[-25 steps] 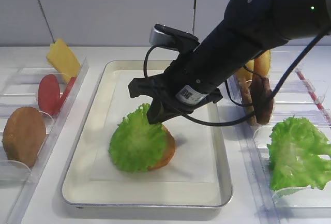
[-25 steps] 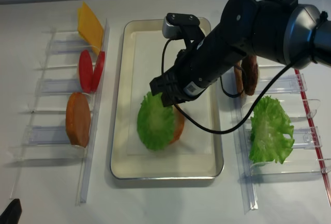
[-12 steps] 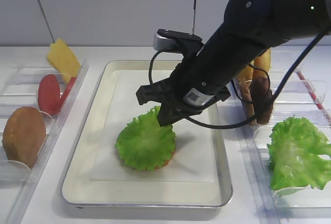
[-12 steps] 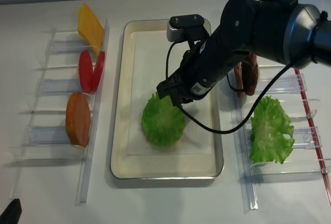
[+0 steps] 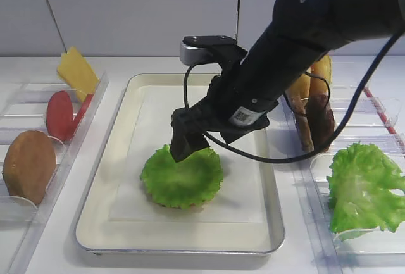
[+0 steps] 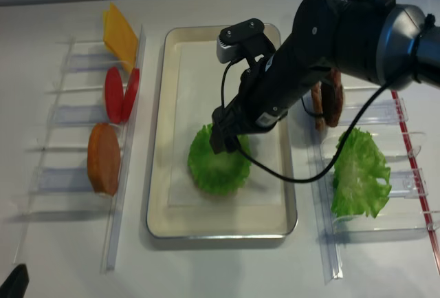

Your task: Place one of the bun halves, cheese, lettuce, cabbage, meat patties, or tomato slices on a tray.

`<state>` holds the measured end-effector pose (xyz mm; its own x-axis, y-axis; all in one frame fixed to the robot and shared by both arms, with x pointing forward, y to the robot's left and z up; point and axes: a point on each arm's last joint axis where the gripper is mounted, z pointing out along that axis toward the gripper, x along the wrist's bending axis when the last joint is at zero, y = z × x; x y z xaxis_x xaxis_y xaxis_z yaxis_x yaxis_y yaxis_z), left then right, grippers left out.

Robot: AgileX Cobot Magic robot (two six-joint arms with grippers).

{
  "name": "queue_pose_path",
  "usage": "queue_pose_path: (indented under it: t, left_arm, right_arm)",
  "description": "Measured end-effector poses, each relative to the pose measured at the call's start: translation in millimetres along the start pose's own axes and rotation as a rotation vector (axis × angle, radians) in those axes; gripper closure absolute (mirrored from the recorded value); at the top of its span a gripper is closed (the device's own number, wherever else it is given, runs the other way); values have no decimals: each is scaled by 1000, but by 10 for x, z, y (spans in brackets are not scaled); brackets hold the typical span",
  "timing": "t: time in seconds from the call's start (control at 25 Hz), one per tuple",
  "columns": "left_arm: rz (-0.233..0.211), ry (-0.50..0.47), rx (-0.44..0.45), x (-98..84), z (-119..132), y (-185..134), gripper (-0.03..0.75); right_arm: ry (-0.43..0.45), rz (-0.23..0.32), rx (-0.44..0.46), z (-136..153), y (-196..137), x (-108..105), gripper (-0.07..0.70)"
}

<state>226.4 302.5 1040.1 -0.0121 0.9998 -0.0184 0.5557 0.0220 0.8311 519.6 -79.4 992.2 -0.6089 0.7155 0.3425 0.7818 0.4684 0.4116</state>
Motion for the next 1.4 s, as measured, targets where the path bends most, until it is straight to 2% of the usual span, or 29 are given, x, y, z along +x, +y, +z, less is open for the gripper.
queue_pose_path:
  t: [0.12, 0.24, 0.36, 0.44, 0.52, 0.64, 0.76, 0.84, 0.92, 1.0, 1.08, 1.32, 1.4]
  left_arm:
    - [0, 0, 0, 0, 0, 0, 244]
    - [0, 0, 0, 0, 0, 0, 244]
    - [0, 0, 0, 0, 0, 0, 244]
    - [0, 0, 0, 0, 0, 0, 244]
    - [0, 0, 0, 0, 0, 0, 244]
    - [0, 0, 0, 0, 0, 0, 244]
    - [0, 0, 0, 0, 0, 0, 244]
    - [0, 0, 0, 0, 0, 0, 244]
    - [0, 0, 0, 0, 0, 0, 244]
    - [0, 0, 0, 0, 0, 0, 244]
    - [0, 0, 0, 0, 0, 0, 244]
    - [0, 0, 0, 0, 0, 0, 244]
    - [0, 0, 0, 0, 0, 0, 244]
  right_arm:
    - [-5, -70, 39, -97, 73, 35, -55]
    - [-26, -146, 138, -248, 124, 69, -59]
    - [-151, -181, 249, -489, 103, 33, -60]
    - [-265, -168, 262, -711, 62, 2, -60]
    - [-335, -137, 206, -980, 17, -28, -60]
    - [-384, -76, 41, -1442, -140, -81, -60]
    - [-440, -10, -128, -1819, -444, -166, -60]
    - [-460, -6, -209, -1957, -703, -158, -60]
    - [-455, -33, -260, -2008, -928, -101, -60]
    - [-438, -65, -288, -2021, -1154, -12, -60]
    - [-426, -75, -295, -1984, -1376, 42, -60]
    - [-409, -73, -310, -1939, -2043, 212, -60]
    - [-407, -64, -346, -1972, -2244, 287, -60]
